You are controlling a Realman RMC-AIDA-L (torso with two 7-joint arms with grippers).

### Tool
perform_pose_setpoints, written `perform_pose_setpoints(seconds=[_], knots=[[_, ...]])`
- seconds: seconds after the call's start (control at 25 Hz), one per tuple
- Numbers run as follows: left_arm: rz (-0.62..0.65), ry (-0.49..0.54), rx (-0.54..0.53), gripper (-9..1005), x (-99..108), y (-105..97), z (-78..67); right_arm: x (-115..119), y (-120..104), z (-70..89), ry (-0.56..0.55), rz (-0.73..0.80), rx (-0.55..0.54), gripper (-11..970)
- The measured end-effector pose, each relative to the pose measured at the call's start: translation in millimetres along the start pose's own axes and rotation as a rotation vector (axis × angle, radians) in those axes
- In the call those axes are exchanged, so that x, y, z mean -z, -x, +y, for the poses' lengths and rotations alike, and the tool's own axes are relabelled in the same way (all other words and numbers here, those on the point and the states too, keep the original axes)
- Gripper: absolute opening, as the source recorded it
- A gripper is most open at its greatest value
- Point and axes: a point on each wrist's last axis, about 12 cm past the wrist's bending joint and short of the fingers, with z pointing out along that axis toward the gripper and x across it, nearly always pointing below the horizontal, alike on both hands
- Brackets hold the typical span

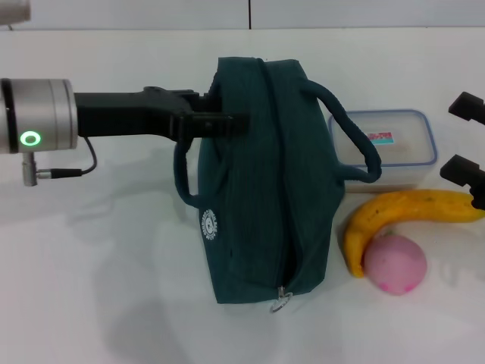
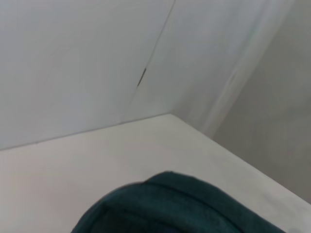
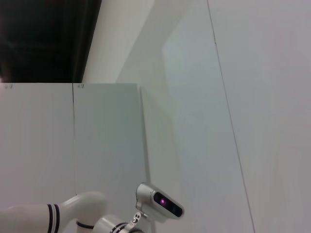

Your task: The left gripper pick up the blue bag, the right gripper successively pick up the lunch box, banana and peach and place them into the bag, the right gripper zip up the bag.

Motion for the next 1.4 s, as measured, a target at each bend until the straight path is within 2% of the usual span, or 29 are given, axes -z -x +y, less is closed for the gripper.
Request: perform_pose_setpoints(seconds=[0.36, 0.6, 0.72, 0.88, 0.96, 1.04, 1.16, 1.24, 1.4], knots=[[0.011, -0.021, -0.017, 573, -10, -5, 5.7, 4, -4, 3.6, -0.021, 0.003, -0.011, 827], [0.007, -0.023, -0.034, 372, -12, -7, 5.0, 6, -9, 4.4, -0.057, 0.019, -0.019, 827], [0.011, -0.029, -0.04, 308, -13, -7, 4.3, 7, -14, 4.2, -0.097, 0.016, -0.034, 827], [0.017, -0.042, -0.058, 222, -16, -7, 2.3, 7, -25, 6.1, -0.192, -0.02, -0.064, 827], [0.02, -0.049, -0.062, 179, -16, -6, 1.3, 11, -31, 9.2, -0.289, -0.078, -0.088, 826], [0.023, -0.054, -0.071, 136, -17, -5, 0.3, 17, -38, 11.9, -0.405, -0.15, -0.136, 826], [0.027, -0.065, -0.085, 79, -17, -1, -1.1, 22, -52, 11.9, -0.57, -0.224, -0.28, 826], [0.032, -0.075, -0.095, 41, -18, 1, -2.0, 22, -60, 11.0, -0.637, -0.241, -0.362, 826], [0.048, -0.082, -0.129, 40, -19, 5, -2.3, 24, -69, 4.6, -0.735, -0.298, -0.541, 826]])
